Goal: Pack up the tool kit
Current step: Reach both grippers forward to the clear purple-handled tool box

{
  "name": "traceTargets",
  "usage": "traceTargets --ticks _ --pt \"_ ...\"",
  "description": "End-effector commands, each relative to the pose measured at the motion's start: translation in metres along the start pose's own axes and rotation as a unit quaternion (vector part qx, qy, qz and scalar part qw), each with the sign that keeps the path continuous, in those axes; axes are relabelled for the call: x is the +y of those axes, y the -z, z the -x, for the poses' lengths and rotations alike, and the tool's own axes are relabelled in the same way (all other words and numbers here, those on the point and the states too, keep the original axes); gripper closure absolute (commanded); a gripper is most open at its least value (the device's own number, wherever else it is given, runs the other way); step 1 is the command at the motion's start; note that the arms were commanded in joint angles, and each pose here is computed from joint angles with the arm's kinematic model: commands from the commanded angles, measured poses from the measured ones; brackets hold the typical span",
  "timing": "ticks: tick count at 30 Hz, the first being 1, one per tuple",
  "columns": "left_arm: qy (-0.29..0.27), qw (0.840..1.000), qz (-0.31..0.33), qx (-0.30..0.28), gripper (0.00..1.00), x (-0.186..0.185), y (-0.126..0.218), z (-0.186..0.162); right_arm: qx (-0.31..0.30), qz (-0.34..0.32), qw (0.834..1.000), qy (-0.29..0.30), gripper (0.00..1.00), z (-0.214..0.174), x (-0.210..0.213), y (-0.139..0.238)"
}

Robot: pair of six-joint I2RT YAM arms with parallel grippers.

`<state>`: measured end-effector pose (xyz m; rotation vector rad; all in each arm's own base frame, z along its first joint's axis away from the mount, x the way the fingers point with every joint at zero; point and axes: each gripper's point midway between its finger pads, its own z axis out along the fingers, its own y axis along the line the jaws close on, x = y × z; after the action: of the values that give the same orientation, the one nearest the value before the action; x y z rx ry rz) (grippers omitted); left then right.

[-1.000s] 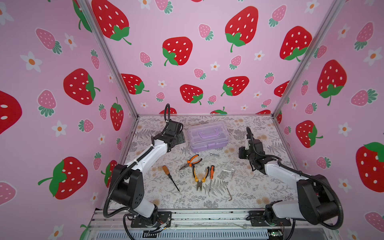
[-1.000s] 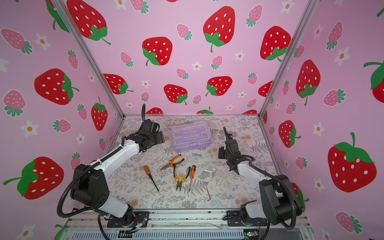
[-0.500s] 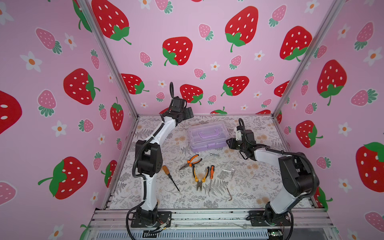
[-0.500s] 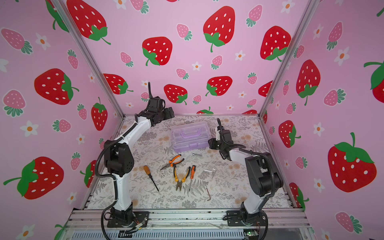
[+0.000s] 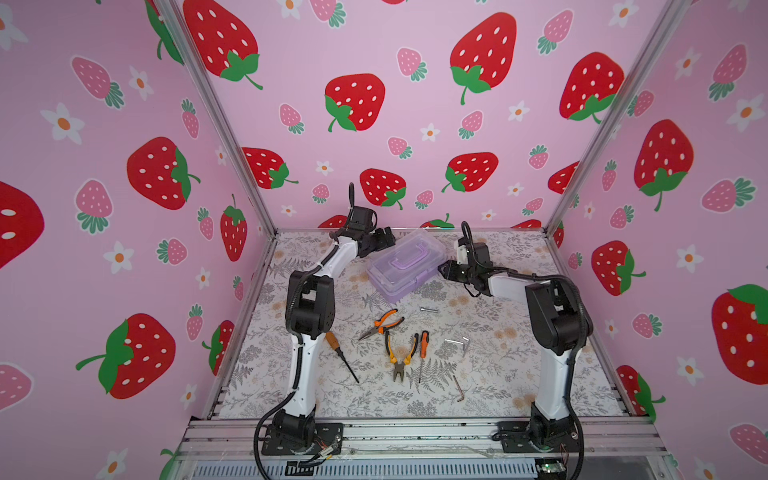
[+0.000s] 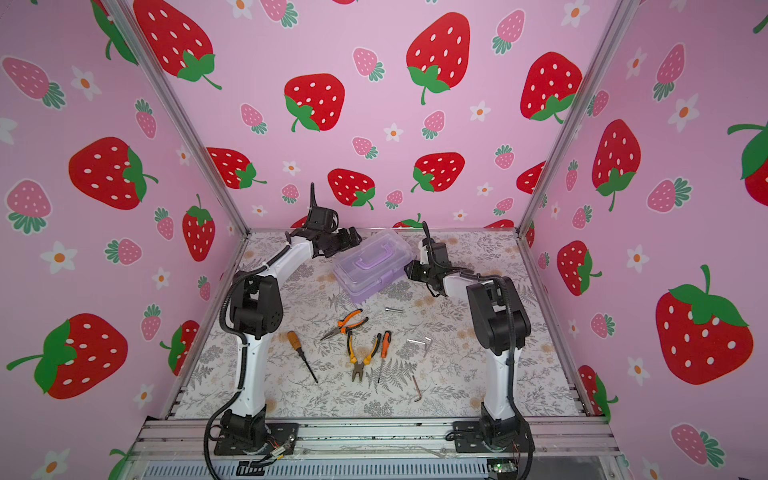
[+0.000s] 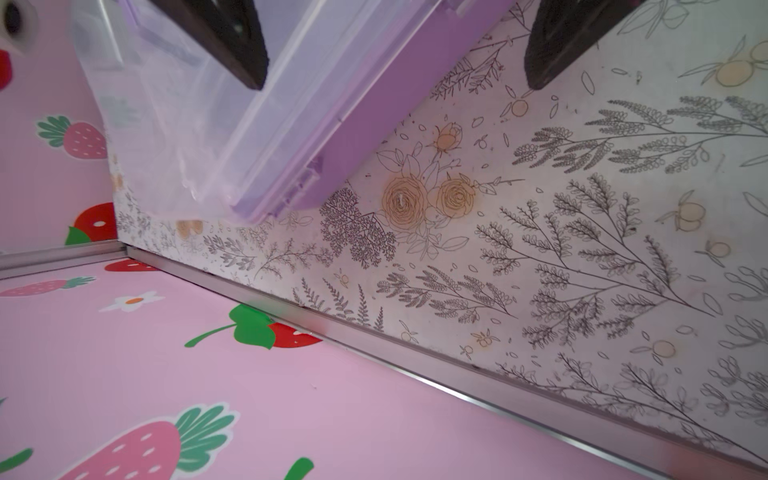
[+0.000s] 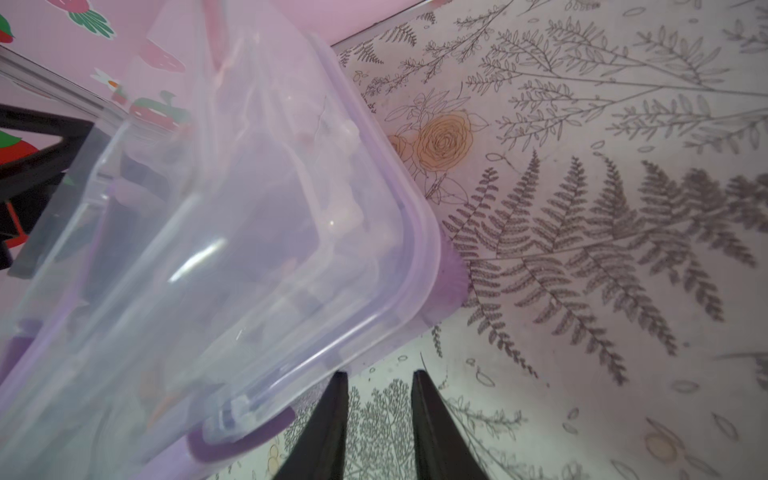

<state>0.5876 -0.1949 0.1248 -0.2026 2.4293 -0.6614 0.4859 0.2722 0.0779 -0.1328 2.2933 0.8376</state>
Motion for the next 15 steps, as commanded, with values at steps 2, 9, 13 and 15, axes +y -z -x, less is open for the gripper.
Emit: traceTargets --ticks 2,9,13,15 --pt "0.002 0.998 -0.063 0.022 0.01 -0.033 0.02 -0.016 -0.009 0.021 1.0 -0.005 0.66 0.019 0.013 -0.011" --pt "-0.012 0.996 -0.082 0.04 0.01 -0.062 0.042 -0.053 -0.01 0.041 0.999 -0.013 0.62 0.027 0.02 -0.017" --pt "-0.033 0.997 -0.053 0.052 0.01 -0.069 0.048 -0.069 -0.013 0.046 0.999 -0.011 0.59 0.032 0.024 -0.017" --pt "-0.043 0.997 -0.026 0.062 0.01 -0.064 0.047 -0.075 -0.012 0.051 0.999 -0.007 0.58 0.034 0.027 -0.016"
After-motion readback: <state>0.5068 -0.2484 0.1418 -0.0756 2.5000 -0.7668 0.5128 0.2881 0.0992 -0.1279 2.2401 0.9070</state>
